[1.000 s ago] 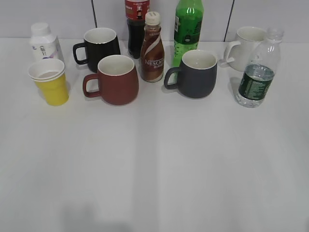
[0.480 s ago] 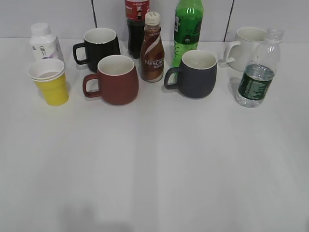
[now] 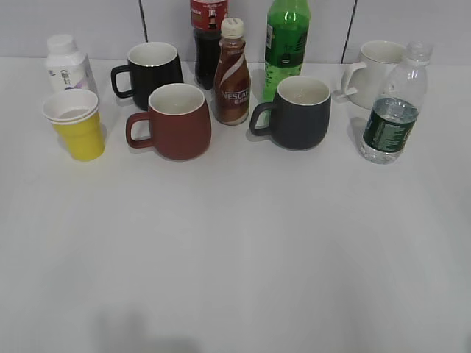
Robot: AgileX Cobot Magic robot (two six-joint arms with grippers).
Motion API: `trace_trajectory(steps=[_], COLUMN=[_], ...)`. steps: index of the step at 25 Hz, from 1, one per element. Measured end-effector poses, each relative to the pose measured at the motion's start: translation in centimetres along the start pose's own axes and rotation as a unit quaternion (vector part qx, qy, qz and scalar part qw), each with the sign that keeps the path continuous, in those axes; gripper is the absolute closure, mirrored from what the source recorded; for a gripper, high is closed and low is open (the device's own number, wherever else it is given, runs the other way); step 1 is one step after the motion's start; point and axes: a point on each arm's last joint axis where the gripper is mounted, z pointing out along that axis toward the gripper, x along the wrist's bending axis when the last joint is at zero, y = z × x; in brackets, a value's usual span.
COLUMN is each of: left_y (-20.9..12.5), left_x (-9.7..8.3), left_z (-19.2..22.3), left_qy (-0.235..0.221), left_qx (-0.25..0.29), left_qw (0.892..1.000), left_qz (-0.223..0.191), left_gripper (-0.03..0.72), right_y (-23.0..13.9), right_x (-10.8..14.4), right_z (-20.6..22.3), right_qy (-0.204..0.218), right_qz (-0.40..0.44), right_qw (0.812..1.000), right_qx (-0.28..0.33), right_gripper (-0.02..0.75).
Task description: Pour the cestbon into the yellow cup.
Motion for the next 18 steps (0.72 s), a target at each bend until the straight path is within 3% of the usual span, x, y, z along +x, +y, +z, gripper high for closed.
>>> trace_trajectory(steps=[18], left_y=[0.0], left_x=[0.0], left_z=[0.0], left_qy=[0.0], left_qx=[0.0], left_qw=[1.0], left_qz=[0.0], left_gripper=[0.13], right_y=[0.01], right_x=[0.0], right_z=[0.0], right_qy=[0.0], right_qz=[0.0], right_qw=[1.0], right_qx=[0.0], right_gripper=[0.148])
